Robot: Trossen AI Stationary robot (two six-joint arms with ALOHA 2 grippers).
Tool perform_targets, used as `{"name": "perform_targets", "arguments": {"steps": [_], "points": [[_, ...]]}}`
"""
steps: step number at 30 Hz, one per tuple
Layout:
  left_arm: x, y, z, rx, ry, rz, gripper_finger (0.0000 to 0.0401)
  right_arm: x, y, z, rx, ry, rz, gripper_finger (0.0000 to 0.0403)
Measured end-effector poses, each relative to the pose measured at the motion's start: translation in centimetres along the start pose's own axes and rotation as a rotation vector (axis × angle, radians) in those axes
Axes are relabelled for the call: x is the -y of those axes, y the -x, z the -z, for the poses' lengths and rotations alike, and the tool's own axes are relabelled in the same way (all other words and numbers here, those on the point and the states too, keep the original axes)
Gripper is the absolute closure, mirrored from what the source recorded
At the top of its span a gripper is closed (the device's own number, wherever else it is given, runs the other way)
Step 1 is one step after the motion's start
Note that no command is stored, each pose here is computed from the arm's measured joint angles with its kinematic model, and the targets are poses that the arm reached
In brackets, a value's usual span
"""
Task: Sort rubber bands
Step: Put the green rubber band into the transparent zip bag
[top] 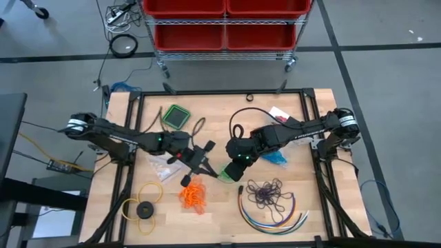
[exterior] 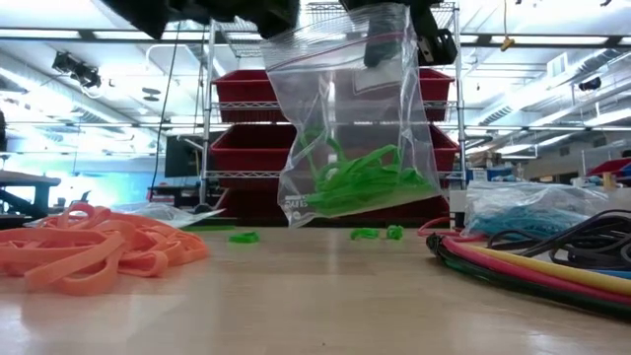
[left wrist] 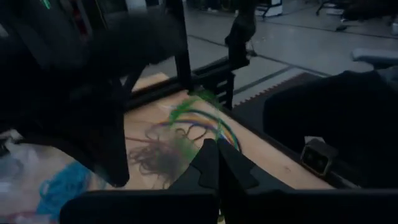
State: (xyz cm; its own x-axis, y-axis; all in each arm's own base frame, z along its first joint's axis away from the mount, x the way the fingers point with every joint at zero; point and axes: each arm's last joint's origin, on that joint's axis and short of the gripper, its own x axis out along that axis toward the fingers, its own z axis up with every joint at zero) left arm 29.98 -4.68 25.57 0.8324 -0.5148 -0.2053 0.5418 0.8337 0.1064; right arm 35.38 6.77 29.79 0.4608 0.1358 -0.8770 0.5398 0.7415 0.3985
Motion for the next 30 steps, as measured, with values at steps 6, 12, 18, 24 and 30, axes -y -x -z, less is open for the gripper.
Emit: {"name": "perform_targets", "arguments": {"steps": [6,12,18,24,30], "points": [[-0.8,-2.5,1.0,-0.049,0.142,0.004,0.0398,0.0,0.0,0.0,0.0,0.0,0.0,0.0403],[-1.7,-3.0,1.9,-0.243,0.159,-0.207,0.0391,0.0,0.0,0.0,0.002,0.003,-0.002,0.0403],[-1.3,-3.1,1.3,-0.278,0.114,-0.263,0.0323,-0.1,0.0,0.0,0.002,0.016,-0.001,0.0403],[-0.8,-3.5,0.6,-0.261,0.095,-0.242,0.0222,-0.1,0.0,0.0,0.005,0.019,-0.003,0.0403],[-0.6,-3.2,-0.7,-0.236,0.061,-0.229,0.0161,-0.1,0.0,0.1,0.003,0.022,-0.003,0.0403]]}}
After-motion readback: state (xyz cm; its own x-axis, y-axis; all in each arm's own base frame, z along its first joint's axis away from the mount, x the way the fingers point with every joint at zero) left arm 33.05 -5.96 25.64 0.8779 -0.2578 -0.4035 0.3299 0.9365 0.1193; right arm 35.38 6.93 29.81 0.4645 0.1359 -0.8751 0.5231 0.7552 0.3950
